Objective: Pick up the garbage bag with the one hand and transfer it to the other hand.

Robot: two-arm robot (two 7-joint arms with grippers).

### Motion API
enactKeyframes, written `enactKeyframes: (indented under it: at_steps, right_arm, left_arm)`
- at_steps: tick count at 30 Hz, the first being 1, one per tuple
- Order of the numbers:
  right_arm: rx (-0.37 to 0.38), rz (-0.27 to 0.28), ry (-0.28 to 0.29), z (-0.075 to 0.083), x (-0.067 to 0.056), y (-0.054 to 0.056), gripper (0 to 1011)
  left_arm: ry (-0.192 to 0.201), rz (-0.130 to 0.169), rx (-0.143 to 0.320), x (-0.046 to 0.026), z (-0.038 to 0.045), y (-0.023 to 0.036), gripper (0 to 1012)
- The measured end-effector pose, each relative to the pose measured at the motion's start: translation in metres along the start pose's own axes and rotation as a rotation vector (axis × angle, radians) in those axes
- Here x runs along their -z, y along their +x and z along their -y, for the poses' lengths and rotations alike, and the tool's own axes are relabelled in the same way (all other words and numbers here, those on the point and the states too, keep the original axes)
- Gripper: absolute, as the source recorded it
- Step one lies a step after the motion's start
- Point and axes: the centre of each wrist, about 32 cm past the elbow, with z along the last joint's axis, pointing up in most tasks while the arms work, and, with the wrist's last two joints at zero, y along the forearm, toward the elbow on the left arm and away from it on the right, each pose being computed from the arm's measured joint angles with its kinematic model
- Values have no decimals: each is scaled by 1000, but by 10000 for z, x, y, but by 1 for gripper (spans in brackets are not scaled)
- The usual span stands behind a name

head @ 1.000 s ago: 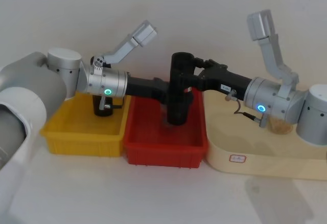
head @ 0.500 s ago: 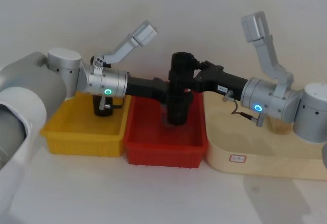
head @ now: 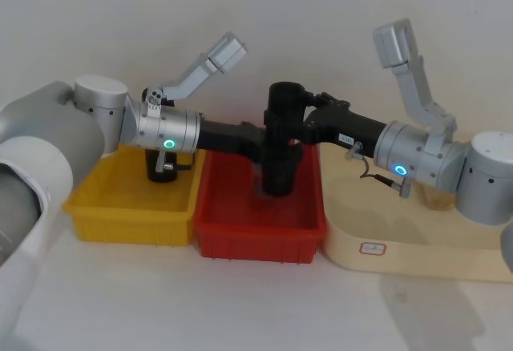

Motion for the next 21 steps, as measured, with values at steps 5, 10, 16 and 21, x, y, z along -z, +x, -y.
enactKeyframes:
  at_steps: [5, 10, 16, 21]
  right_arm:
    - [13, 31, 0, -40, 7, -22, 1000]
    - [22, 57, -6, -95, 11, -31, 1000]
    - [24, 74, -15, -150, 19, -37, 1000]
    - [19, 84, -21, -199, 13, -42, 1000]
  left_arm:
    - [0, 0, 0, 0, 0, 0, 405]
    - [0, 0, 0, 0, 0, 0, 404]
    - [0, 0, 0, 0, -1, 0, 404]
    - [0, 0, 0, 0, 0, 0, 405]
